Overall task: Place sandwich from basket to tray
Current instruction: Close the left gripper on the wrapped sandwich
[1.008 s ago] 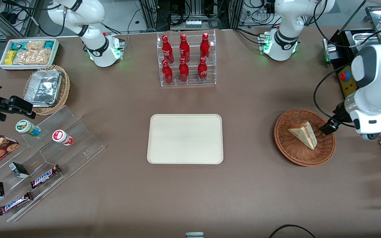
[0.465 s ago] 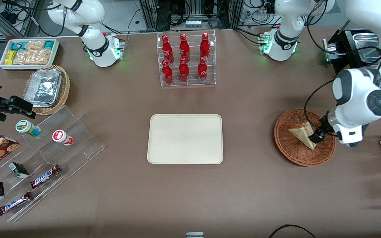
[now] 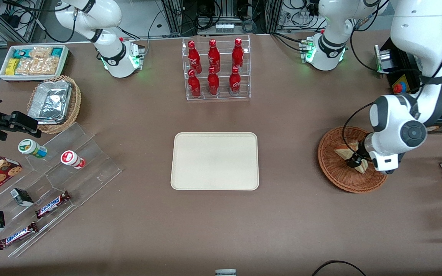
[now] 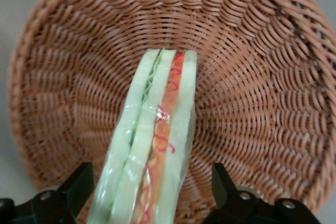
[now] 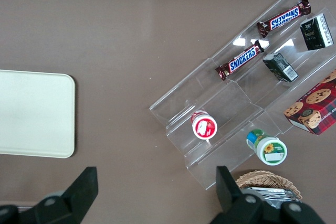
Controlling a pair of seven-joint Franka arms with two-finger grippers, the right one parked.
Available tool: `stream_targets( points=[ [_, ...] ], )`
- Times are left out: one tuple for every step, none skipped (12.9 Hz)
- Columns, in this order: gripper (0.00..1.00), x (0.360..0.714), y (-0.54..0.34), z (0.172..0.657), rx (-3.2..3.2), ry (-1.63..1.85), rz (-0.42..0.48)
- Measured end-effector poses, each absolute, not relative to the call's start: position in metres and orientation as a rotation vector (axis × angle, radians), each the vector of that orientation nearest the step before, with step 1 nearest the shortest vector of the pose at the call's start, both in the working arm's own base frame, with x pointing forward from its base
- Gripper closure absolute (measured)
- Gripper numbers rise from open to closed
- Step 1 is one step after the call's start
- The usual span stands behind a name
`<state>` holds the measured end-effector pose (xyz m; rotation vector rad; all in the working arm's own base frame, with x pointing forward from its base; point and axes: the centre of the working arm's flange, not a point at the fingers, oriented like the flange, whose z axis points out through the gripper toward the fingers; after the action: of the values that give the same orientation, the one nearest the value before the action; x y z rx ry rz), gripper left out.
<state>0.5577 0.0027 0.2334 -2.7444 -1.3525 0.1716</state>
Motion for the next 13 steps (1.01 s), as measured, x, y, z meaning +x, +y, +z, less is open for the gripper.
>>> stream_targets(
  points=[
    [0.01, 0.551, 0.003, 0.223, -2.745, -1.358, 0.165],
    [0.03, 0.548, 0.004, 0.219, -2.74, -1.37, 0.164],
    [0.04, 0.549, 0.004, 0.219, -2.732, -1.388, 0.159],
    [0.13, 0.55, 0.004, 0.221, -2.728, -1.397, 0.156],
    [0.13, 0.551, 0.004, 0.223, -2.724, -1.398, 0.164],
    [0.22, 0.551, 0.004, 0.224, -2.714, -1.394, 0.189],
    [0.34, 0.552, 0.004, 0.228, -2.703, -1.388, 0.217],
    [0.44, 0.554, 0.004, 0.234, -2.693, -1.383, 0.245],
    [0.44, 0.557, 0.003, 0.243, -2.684, -1.378, 0.266],
    [0.45, 0.561, 0.002, 0.253, -2.681, -1.374, 0.276],
    [0.46, 0.565, 0.001, 0.263, -2.681, -1.372, 0.276],
    [0.46, 0.57, -0.001, 0.272, -2.677, -1.382, 0.275],
    [0.46, 0.576, -0.002, 0.283, -2.662, -1.42, 0.266]
  ],
)
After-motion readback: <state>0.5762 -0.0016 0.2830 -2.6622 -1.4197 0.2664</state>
